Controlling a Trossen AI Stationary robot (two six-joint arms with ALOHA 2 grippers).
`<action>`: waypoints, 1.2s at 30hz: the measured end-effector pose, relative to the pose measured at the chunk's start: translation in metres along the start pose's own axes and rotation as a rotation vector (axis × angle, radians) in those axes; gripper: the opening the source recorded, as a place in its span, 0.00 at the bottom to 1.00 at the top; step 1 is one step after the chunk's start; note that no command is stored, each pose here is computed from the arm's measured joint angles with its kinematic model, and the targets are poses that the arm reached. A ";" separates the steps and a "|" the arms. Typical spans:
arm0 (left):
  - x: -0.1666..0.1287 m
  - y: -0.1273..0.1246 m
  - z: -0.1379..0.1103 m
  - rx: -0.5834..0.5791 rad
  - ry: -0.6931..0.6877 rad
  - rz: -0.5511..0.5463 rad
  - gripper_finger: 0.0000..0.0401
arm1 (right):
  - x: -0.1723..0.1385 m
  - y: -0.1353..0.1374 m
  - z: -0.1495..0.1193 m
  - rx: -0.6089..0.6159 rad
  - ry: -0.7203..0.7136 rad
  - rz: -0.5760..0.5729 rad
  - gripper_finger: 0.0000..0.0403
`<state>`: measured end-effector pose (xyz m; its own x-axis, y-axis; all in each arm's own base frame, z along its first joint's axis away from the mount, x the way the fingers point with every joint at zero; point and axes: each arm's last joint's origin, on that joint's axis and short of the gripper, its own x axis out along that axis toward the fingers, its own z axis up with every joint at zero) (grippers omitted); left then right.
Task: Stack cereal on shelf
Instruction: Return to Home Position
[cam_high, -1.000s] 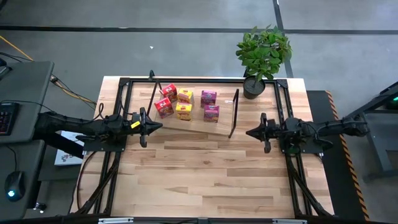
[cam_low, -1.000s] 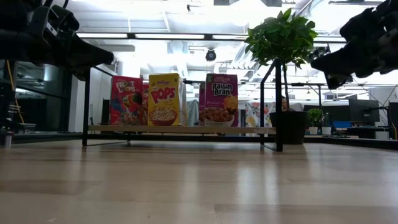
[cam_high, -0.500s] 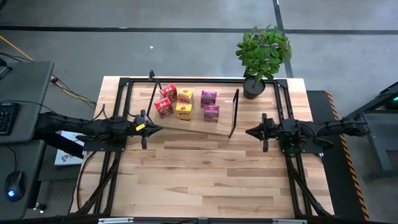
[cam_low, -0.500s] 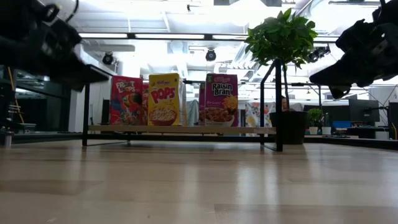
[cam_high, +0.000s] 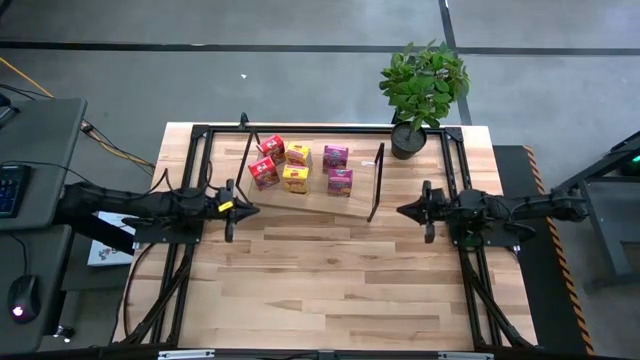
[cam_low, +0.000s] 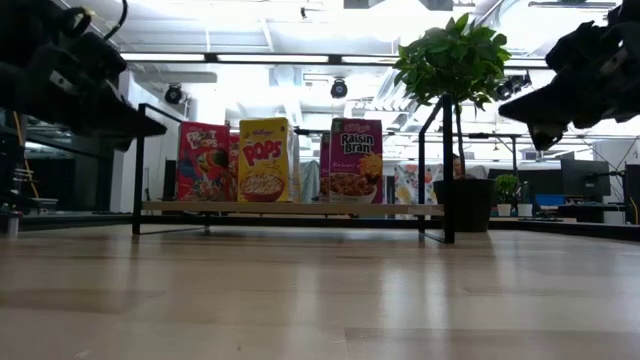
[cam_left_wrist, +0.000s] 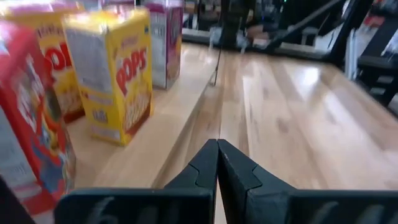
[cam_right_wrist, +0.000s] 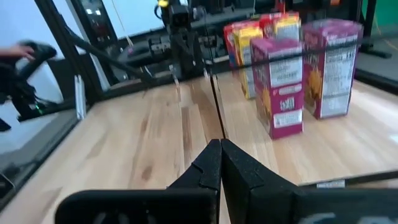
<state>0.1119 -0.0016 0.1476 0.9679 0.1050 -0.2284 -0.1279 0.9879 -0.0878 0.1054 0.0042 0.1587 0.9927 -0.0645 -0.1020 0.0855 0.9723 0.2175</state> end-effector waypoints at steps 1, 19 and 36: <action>-0.001 0.000 0.001 -0.003 -0.018 -0.002 0.00 | -0.001 0.000 0.002 0.003 -0.019 0.006 0.00; -0.020 -0.001 0.019 -0.042 -0.268 -0.051 0.00 | -0.010 0.001 0.011 0.021 -0.146 0.037 0.00; -0.019 -0.001 0.018 -0.040 -0.257 -0.053 0.00 | -0.009 0.001 0.010 0.021 -0.140 0.036 0.00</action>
<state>0.0975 -0.0027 0.1697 0.9960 0.0835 0.0306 -0.0788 0.9881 -0.1321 0.0972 0.0036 0.1701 0.9972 -0.0613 0.0421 0.0495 0.9699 0.2386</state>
